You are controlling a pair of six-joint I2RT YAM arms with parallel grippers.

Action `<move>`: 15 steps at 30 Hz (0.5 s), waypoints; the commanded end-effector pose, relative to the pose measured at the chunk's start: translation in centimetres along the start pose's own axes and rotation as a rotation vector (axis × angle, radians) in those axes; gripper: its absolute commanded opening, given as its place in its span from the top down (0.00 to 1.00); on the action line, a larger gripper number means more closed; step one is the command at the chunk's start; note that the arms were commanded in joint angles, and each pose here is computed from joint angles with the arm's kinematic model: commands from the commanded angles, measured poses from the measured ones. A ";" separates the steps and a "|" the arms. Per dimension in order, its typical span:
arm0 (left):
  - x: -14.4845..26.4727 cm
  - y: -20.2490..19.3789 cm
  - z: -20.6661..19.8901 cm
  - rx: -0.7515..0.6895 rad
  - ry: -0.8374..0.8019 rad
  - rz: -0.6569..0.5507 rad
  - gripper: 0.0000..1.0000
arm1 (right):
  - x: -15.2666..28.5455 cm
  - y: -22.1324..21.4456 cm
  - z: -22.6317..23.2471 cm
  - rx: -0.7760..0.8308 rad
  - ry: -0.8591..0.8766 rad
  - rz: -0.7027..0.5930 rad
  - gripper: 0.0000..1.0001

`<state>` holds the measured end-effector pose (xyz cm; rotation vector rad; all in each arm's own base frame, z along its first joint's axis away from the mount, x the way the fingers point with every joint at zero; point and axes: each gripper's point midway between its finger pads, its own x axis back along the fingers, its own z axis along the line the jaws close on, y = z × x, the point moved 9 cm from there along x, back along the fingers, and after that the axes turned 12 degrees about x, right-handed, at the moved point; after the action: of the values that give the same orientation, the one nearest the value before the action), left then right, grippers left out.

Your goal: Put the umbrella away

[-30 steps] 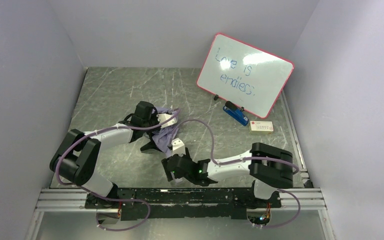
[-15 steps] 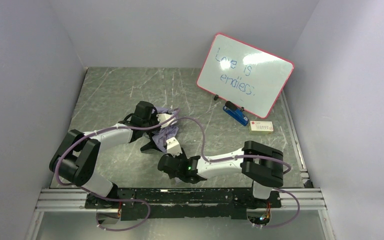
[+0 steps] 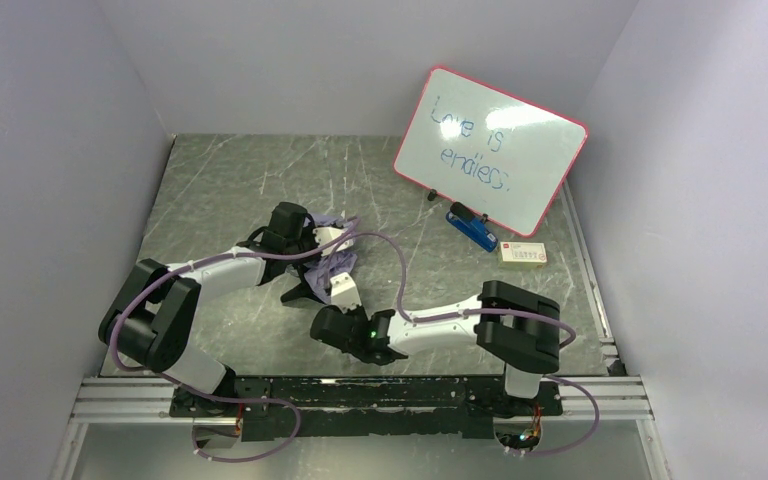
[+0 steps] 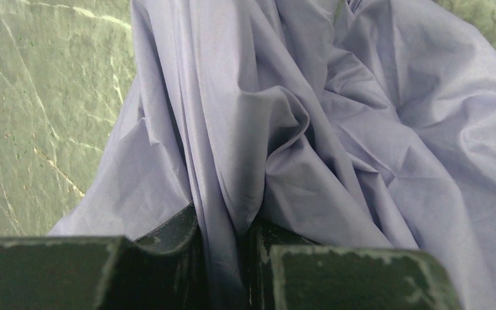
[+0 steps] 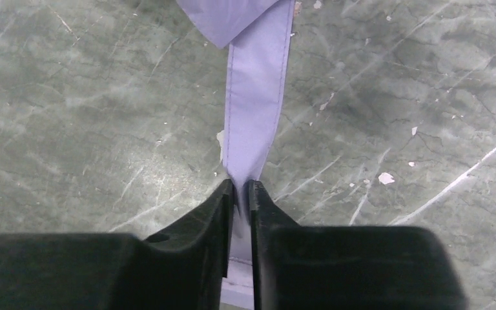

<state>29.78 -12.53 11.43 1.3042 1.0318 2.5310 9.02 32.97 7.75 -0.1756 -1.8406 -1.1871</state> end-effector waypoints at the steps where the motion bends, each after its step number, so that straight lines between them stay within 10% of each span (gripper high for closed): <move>1: 0.3 0.9 0.9 0.001 0.022 -0.020 0.95 | -1.2 -7.7 -3.0 0.082 -0.113 0.330 0.88; 15: 0.0 0.8 2.7 0.082 0.046 -0.021 0.95 | 2.3 -10.8 -7.1 -0.050 -0.297 0.463 1.00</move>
<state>30.15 -12.21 11.52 1.3178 1.0701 2.5360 9.33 30.49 7.62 -0.3569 -1.7723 -1.3413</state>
